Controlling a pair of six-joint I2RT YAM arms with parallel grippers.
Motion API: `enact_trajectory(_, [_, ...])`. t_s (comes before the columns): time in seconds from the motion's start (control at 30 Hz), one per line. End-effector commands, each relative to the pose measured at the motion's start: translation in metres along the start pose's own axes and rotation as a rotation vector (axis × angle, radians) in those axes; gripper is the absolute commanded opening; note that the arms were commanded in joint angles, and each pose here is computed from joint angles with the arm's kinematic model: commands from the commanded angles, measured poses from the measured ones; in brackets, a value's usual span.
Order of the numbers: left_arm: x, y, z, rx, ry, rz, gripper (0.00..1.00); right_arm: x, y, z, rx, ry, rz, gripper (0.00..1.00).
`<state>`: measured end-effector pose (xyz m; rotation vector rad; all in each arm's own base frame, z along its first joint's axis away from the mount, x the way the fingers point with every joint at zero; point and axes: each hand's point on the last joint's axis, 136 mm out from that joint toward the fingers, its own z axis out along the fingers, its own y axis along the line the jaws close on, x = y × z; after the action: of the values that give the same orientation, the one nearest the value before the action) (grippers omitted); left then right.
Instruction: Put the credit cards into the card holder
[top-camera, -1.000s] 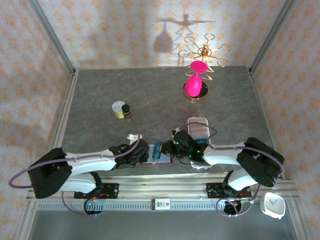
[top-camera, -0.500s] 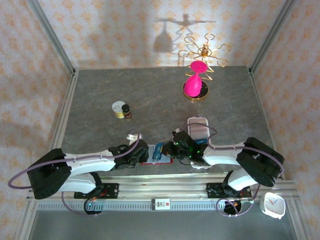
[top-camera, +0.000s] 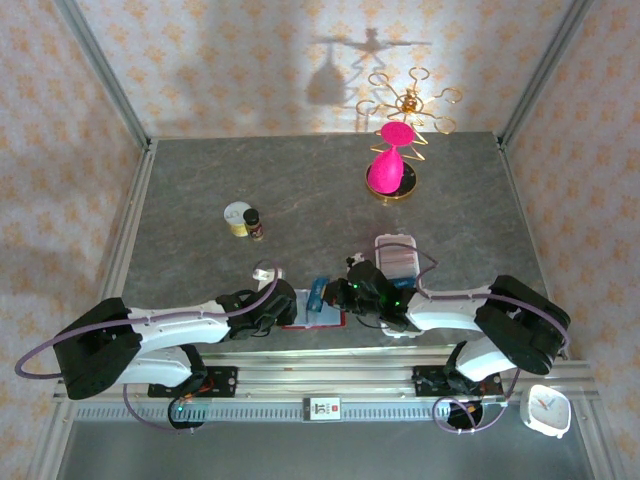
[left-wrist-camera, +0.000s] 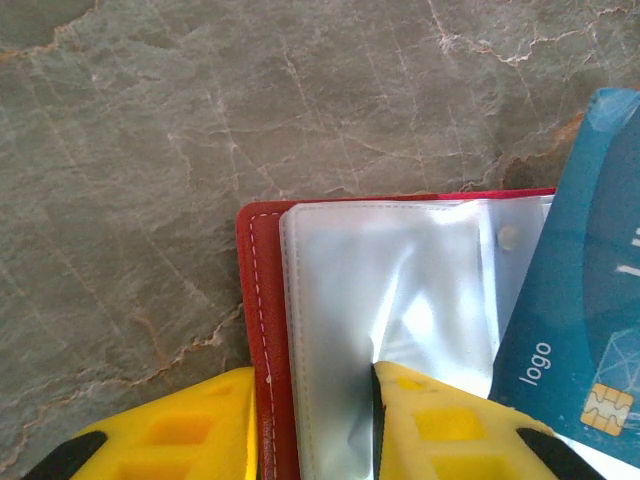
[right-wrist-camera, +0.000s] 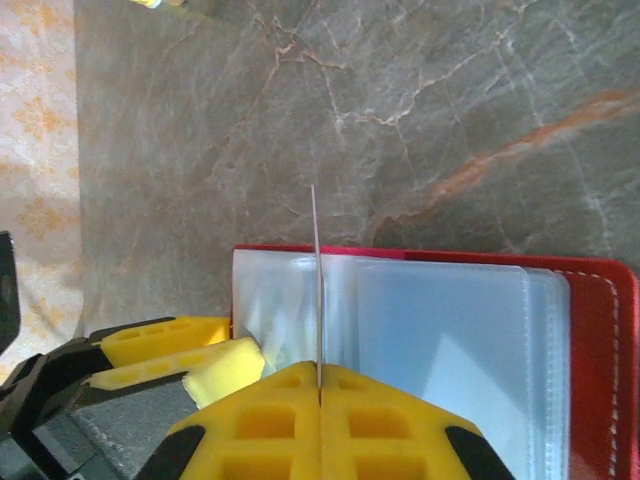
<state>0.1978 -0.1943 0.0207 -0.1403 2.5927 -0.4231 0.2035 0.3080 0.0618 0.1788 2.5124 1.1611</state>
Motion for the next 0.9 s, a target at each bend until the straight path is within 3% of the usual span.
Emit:
enact_trajectory(0.0, [0.017,0.017,0.002,-0.050,0.056,0.018,0.31,-0.007,0.011,0.000,-0.046,-0.036,-0.002,0.00])
enact_trajectory(0.57, [0.016,0.017,0.001,-0.039,0.044,0.009,0.31,0.026,-0.012,0.007,-0.009,0.113,0.000,0.00])
enact_trajectory(0.87, [0.019,0.014,0.002,-0.008,0.049,-0.007,0.39,0.039,-0.017,0.008,-0.001,0.183,-0.015,0.00])
